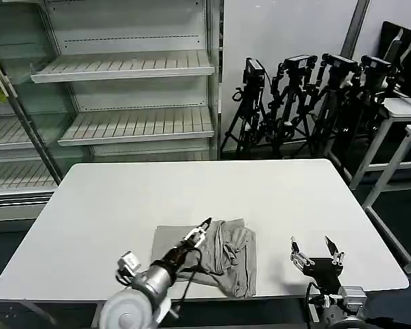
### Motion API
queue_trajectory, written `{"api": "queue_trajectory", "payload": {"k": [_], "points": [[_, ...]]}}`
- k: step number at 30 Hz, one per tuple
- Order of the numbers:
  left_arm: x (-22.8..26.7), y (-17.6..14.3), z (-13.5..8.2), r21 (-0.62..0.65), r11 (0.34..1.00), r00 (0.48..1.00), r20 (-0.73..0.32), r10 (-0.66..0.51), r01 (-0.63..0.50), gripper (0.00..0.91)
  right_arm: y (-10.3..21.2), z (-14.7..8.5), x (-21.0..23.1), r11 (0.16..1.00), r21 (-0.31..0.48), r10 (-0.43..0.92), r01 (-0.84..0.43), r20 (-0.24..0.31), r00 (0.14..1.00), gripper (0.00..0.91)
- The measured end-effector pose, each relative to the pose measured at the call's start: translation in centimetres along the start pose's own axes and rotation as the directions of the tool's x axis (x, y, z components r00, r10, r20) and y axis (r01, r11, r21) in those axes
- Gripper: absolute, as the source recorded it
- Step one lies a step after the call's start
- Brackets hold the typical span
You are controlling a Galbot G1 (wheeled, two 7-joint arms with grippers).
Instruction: Fold and organize the clothes.
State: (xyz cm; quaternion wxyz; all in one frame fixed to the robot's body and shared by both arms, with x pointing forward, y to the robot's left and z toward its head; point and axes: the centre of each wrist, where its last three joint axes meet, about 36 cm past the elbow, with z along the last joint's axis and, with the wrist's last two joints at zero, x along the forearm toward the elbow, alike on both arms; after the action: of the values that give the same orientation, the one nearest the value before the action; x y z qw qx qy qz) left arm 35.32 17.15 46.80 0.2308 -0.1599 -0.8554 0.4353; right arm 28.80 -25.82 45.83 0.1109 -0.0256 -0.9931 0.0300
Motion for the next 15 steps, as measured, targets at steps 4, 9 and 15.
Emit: {"api": "queue_trajectory", "payload": {"k": [4,9,15], "points": [[2.0,1.6,-2.1,-0.058,0.997,0.999,0.007,-0.051,0.051,0.907,0.2,0.0,-0.3,1.000,0.002,-0.010,0.010,-0.002,1.000,0.907],[4.7,3.7,-4.7,-0.120,0.987,0.994,-0.001,-0.112,0.111,0.907,0.5,0.1,-0.6,1.000,0.005,-0.025,0.025,-0.004,1.000,0.907],[6.5,5.4,-6.7,-0.166,0.974,0.987,-0.031,-0.160,0.153,0.907,0.8,0.1,-0.7,0.999,0.008,-0.039,0.039,-0.005,0.999,0.907]]}}
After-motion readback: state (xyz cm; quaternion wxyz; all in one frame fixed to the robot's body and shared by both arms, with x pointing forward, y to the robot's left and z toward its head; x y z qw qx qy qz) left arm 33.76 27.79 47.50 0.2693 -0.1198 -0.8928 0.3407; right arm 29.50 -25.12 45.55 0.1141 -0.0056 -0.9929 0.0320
